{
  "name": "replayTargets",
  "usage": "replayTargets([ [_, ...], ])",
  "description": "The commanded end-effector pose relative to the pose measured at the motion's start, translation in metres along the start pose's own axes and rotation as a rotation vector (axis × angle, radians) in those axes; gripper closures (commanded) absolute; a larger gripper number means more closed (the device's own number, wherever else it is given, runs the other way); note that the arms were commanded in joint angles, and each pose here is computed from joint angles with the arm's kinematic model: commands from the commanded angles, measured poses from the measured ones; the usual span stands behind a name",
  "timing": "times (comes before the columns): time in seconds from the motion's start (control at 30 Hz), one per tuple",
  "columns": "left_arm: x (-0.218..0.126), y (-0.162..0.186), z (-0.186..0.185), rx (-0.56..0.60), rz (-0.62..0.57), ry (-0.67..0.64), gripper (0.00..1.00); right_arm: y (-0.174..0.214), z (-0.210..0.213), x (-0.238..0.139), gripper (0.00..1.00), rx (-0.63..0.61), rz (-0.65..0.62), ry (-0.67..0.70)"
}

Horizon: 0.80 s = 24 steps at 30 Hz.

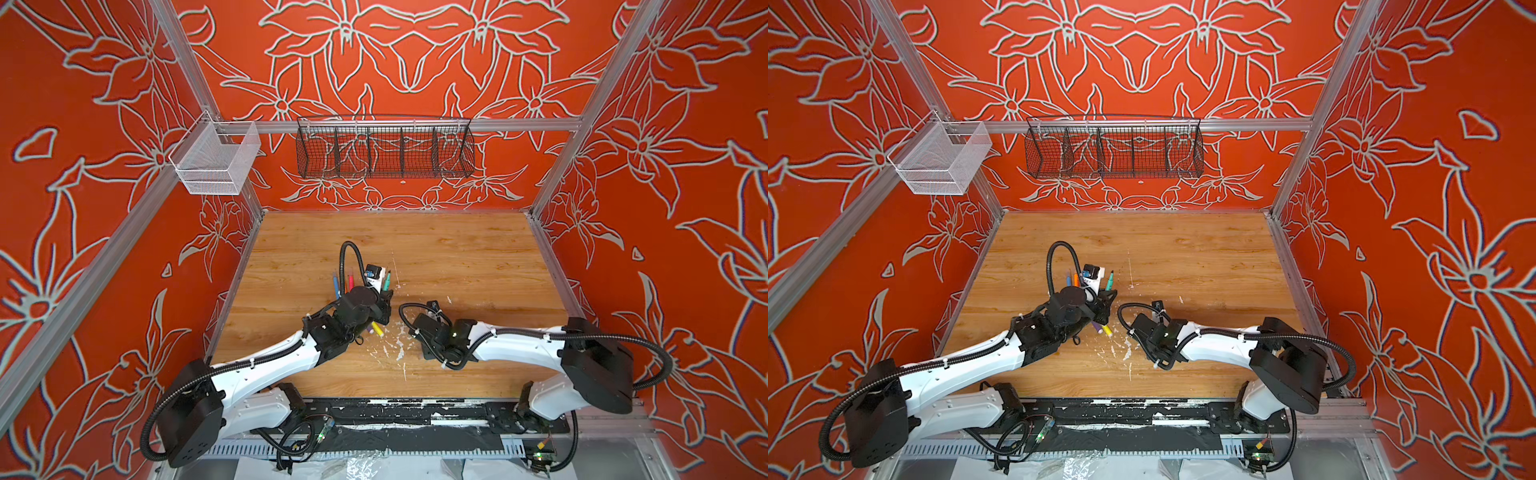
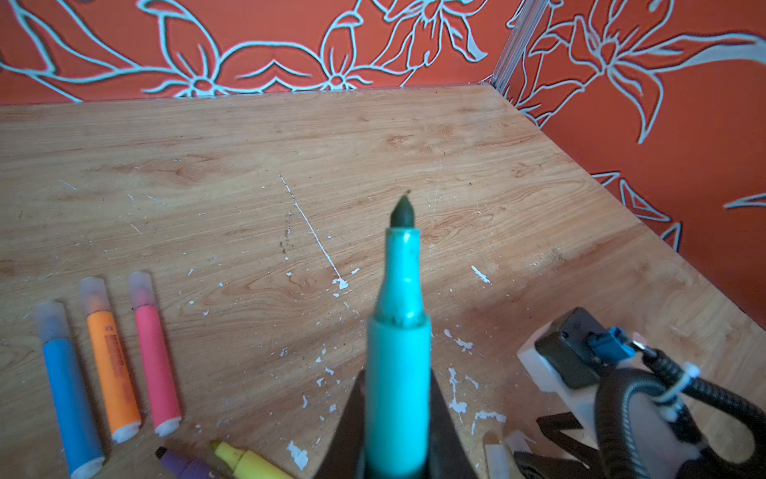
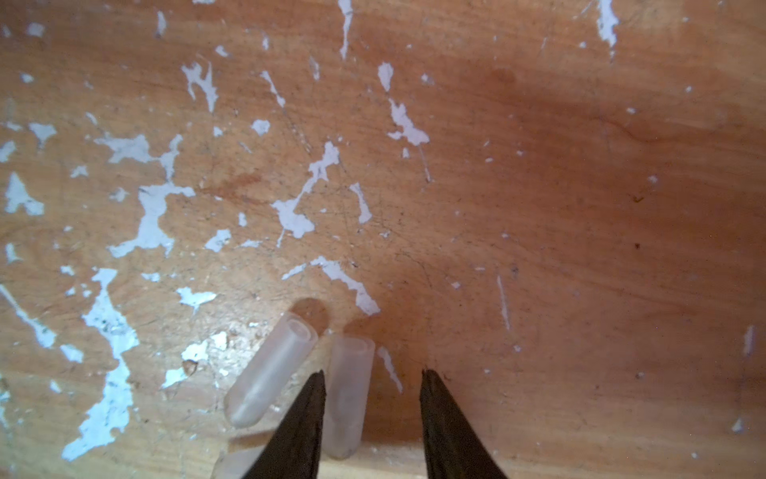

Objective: Insert the pens into the pen caps
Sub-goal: 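Lower the right gripper over a white cap and align to grasp it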

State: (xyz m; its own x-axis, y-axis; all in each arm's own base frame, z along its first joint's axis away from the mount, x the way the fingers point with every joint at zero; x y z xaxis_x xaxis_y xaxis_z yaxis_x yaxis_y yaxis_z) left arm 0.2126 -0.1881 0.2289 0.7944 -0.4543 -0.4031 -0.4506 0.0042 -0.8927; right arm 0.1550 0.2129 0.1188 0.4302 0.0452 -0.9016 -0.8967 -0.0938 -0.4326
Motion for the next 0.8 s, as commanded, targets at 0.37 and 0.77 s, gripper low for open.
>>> replayTargets([
  [0.37, -0.007, -0.006, 0.0, -0.01, -0.034, 0.016, 1.0, 0.003, -0.02, 0.003, 0.67, 0.051, -0.007, 0.045],
  [0.77, -0.008, -0.006, 0.0, -0.011, -0.033, 0.019, 1.0, 0.001, -0.011, 0.014, 0.67, 0.031, 0.031, 0.051],
])
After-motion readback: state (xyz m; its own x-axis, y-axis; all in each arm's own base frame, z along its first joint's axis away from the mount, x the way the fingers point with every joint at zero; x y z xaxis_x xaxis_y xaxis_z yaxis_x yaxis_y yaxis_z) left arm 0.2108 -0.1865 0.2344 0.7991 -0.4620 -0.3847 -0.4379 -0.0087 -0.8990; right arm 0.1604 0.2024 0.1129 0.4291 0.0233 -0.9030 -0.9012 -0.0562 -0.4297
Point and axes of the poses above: each gripper's point midway between its finger pads, its own x axis out along the fingers, its own z axis along the line the jaws close on, y = z × x, the point moved 10 cm from there along -x, back along the fingers, and after that the axes turned 1 degree about x, right-handed, at the moved point
